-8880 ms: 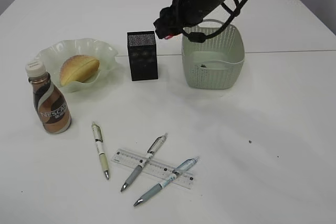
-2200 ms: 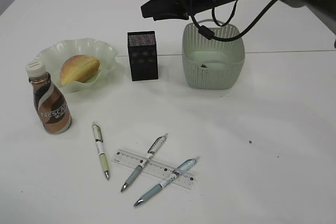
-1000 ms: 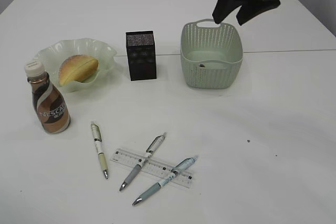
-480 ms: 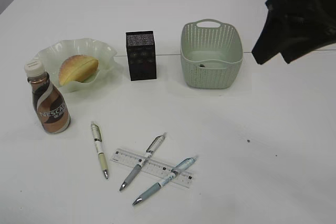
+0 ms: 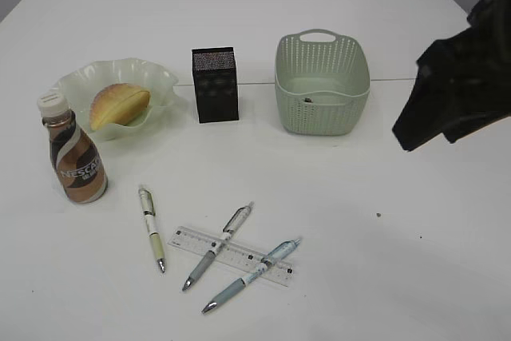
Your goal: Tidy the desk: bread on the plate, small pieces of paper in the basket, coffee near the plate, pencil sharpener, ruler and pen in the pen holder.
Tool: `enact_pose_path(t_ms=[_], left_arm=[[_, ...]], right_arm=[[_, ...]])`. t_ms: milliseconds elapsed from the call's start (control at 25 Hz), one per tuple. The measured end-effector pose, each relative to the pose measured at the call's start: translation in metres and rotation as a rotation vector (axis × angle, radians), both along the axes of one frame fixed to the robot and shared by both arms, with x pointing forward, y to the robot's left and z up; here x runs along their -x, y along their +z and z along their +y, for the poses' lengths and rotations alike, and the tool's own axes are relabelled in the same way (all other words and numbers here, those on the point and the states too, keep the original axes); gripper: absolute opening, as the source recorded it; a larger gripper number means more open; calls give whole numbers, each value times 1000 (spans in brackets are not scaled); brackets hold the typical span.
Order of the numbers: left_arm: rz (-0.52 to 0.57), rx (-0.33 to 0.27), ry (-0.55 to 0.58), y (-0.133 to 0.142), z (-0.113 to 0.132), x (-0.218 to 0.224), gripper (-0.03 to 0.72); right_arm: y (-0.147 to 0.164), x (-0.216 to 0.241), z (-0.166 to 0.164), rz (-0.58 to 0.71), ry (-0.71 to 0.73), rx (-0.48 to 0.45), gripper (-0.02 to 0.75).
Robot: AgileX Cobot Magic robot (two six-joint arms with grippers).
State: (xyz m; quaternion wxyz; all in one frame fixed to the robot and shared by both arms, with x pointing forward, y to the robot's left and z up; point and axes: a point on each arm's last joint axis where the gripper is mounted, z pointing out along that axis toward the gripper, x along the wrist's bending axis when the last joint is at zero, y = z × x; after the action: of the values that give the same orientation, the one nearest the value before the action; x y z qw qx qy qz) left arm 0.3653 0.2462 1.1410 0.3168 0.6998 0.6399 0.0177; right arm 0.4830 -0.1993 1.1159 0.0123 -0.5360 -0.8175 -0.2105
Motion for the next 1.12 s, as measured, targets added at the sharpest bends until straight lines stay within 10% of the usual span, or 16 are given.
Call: enact_pose_path(t_ms=[680,1120], left_arm=[[-108,-33,11,11,10,27,433],[-123,-95,28,11,15,27,433]], right_arm=[[-80,-20,124,127,391,91,439],[-95,-62,171,129,443,-37,439]])
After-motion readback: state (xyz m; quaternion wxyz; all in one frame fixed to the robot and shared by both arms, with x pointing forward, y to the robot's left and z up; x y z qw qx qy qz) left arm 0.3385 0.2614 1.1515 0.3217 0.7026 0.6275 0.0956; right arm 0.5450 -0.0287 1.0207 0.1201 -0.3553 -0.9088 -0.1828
